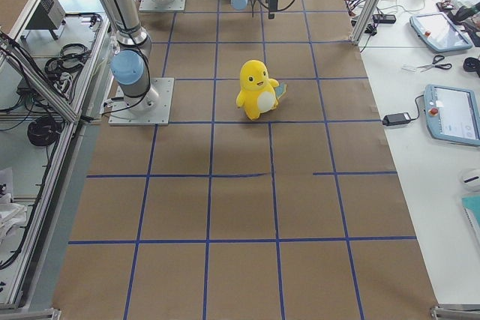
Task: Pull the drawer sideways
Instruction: 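Pull the drawer handle outward with the left gripper, away from the cabinet, then open the left gripper and lift it off the drawer handle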
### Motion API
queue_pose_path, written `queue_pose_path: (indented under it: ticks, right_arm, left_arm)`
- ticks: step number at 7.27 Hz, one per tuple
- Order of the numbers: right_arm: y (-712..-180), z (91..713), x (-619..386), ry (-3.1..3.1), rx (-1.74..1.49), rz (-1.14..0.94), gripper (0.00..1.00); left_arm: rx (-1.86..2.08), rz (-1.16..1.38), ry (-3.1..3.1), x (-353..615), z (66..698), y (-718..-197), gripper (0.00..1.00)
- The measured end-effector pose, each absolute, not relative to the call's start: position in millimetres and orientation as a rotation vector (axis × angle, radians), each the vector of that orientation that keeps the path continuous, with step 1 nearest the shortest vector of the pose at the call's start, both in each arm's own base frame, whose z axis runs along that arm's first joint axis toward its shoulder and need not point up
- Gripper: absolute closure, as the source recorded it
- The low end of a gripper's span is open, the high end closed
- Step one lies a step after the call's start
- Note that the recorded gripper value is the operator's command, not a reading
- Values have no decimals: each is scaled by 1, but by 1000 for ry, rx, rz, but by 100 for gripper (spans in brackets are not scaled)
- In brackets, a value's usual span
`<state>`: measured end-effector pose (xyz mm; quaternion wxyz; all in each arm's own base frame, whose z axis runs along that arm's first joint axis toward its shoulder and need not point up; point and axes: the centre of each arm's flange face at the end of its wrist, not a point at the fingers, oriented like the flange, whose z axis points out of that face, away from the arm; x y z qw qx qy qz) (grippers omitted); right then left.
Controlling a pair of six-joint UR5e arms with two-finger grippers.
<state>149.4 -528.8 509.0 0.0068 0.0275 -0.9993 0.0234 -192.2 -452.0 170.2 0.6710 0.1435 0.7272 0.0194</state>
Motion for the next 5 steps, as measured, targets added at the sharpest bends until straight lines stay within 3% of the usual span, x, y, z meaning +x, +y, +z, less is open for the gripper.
queue_pose_path:
  ticks: [1, 2, 5]
  right_arm:
    - [-529, 509, 149, -3126, 86, 73, 0]
    - [-529, 509, 149, -3126, 86, 73, 0]
    - [-529, 509, 149, -3126, 86, 73, 0]
  left_arm:
    - [321, 42, 1640, -193, 171, -453, 21]
    - [319, 40, 1641, -193, 171, -453, 6]
    - [278, 26, 1671, -195, 187, -455, 4]
